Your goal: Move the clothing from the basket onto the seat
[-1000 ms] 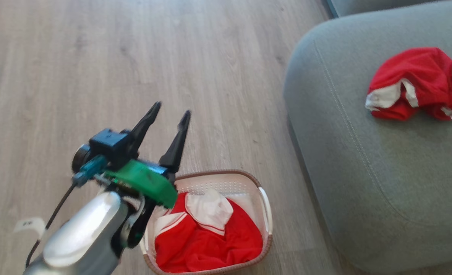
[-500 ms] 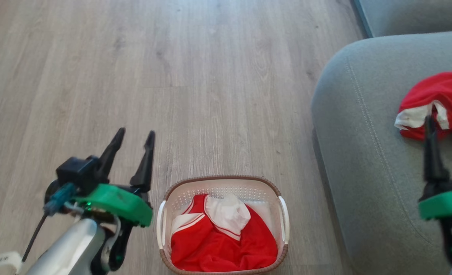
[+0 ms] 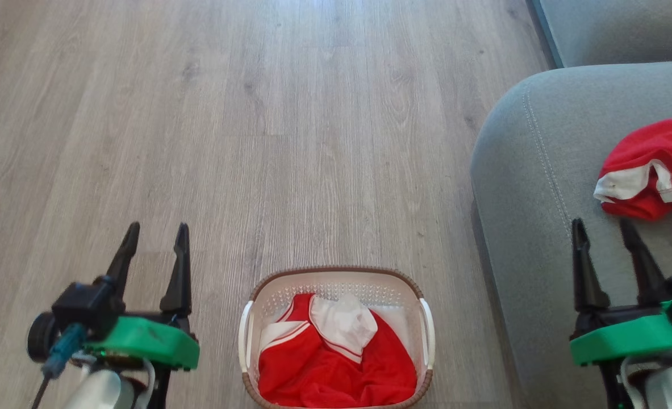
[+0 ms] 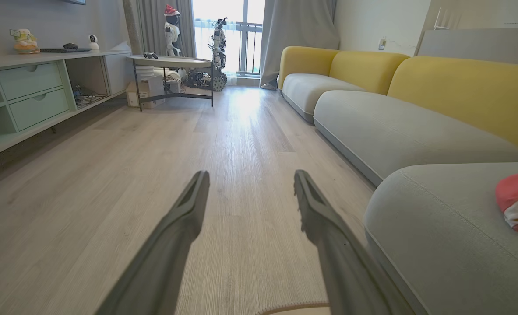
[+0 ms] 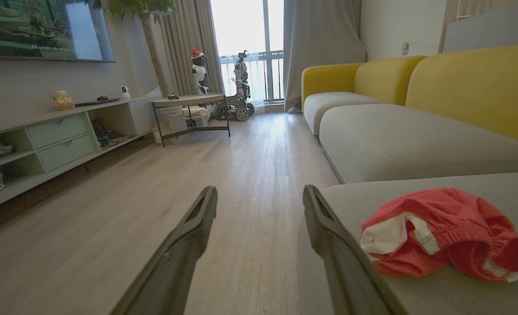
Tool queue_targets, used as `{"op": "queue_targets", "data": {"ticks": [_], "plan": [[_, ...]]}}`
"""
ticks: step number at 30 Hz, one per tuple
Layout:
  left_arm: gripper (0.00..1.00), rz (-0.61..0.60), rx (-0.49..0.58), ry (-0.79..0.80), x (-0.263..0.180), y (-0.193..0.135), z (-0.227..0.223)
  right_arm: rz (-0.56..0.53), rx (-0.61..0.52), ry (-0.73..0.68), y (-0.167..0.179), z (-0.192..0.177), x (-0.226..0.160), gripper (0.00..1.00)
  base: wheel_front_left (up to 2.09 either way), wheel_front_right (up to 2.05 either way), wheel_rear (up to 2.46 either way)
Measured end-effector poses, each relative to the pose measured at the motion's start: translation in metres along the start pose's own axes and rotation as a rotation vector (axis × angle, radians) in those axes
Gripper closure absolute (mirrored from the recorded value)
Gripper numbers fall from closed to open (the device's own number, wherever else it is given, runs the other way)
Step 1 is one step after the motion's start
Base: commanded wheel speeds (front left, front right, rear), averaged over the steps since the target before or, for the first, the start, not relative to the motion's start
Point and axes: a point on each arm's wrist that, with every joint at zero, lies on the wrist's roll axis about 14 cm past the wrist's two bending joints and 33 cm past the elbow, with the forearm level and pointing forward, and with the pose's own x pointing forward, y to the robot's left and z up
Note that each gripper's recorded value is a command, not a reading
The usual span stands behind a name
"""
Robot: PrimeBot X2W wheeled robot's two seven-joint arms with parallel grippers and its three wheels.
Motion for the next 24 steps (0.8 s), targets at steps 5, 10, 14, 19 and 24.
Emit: {"op": "queue_targets", "data": {"ticks": [5,10,14,19,24], "plan": [[0.0,0.013,0.007,0.003,-0.009,0.002,-0.005,0.025,0.004,0.013,0.009,-0.006,-0.003,0.0,0.0,0.0,0.0],[0.0,0.018,0.005,-0.008,-0.01,0.003,-0.005,0.028,0.008,0.013,0.011,-0.007,-0.004,0.0,0.0,0.0,0.0],[0.0,0.013,0.005,-0.011,-0.011,0.002,-0.005,0.03,0.009,0.019,0.012,-0.009,-0.004,0.0,0.0,0.0,0.0],[0.0,0.013,0.004,-0.007,-0.01,0.003,-0.008,0.034,0.011,0.028,0.013,-0.012,-0.004,0.0,0.0,0.0,0.0],[0.0,0.014,0.005,0.0,-0.008,0.004,-0.012,0.036,0.013,0.035,0.014,-0.014,-0.003,0.0,0.0,0.0,0.0]]}}
